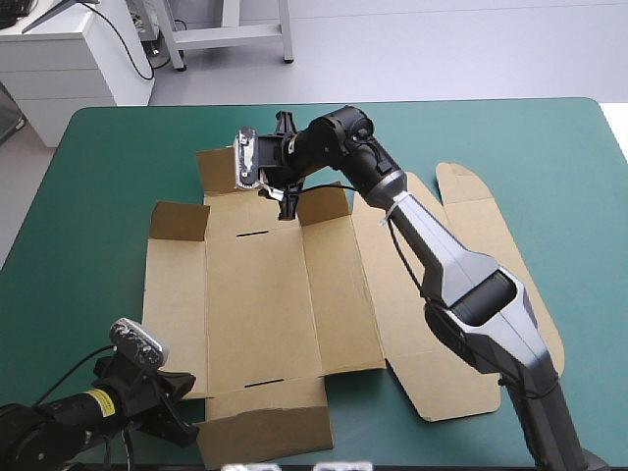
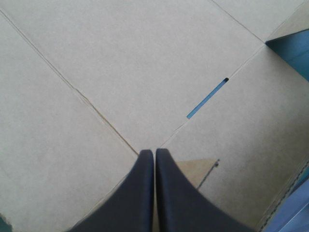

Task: Fold the box

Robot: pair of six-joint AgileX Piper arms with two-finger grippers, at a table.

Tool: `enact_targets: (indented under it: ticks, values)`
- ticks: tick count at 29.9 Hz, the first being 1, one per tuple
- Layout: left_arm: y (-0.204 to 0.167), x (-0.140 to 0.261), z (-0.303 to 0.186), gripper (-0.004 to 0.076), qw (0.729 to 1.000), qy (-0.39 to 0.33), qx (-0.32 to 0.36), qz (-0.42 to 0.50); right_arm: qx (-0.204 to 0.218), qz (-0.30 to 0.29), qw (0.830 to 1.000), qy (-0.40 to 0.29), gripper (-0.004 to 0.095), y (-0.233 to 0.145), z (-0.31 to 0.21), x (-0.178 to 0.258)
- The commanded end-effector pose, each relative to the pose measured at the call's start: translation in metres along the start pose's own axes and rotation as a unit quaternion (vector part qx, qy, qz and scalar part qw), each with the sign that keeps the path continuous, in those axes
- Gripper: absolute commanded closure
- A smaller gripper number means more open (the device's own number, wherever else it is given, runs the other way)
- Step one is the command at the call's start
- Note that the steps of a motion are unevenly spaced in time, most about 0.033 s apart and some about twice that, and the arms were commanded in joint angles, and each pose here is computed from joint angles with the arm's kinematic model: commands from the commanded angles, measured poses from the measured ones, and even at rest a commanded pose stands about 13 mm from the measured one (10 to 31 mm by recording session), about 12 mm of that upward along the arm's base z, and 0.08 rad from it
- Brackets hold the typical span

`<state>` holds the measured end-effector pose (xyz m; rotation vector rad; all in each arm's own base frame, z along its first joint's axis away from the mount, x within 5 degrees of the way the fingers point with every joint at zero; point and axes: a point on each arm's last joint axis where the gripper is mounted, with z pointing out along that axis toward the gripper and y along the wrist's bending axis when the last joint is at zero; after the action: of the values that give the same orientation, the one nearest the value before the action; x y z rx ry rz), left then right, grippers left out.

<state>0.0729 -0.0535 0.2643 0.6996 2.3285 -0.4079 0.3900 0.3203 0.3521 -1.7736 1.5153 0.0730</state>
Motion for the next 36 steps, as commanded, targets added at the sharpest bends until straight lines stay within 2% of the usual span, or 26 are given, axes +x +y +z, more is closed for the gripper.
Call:
enact_targets:
  ticks: [1,5,7,11,14,17,21,29,36]
  values:
    - [-0.001,-0.013,-0.006,0.0731,0.999,-0.044,0.0,-0.004,0.059,0.037,0.998,-0.007,0.0495,-0.014,-0.055,-0.014]
    - [-0.001,-0.014,-0.006,0.0731,0.999,-0.052,-0.002,-0.004,0.049,0.052,0.996,0.053,0.0766,-0.01,-0.074,-0.007]
    - [0.0,-0.015,-0.006,0.0731,0.998,-0.058,-0.003,-0.004,0.071,0.084,0.992,0.068,0.0926,-0.013,-0.084,-0.006]
    - [0.0,-0.016,-0.007,0.0731,0.998,-0.063,-0.006,-0.003,0.13,0.148,0.976,0.094,0.0924,-0.02,-0.108,-0.003]
    - [0.0,-0.017,-0.007,0.0731,0.998,-0.064,-0.008,-0.002,0.177,0.221,0.954,0.097,0.0924,-0.026,-0.129,0.001]
    - [0.0,-0.017,-0.007,0.0731,0.998,-0.065,-0.008,-0.001,0.217,0.301,0.925,0.086,0.0924,-0.034,-0.153,0.011]
    - [0.001,-0.017,-0.007,0.0731,0.998,-0.064,-0.011,0.003,0.247,0.333,0.907,0.074,0.0924,-0.042,-0.186,0.023]
    - [0.001,-0.017,-0.007,0.0731,0.998,-0.065,-0.014,0.005,0.268,0.384,0.882,0.051,0.0924,-0.048,-0.238,0.05]
    - [0.001,-0.017,-0.007,0.0731,0.998,-0.065,-0.014,0.005,0.254,0.435,0.856,0.115,0.0924,-0.028,-0.255,0.093]
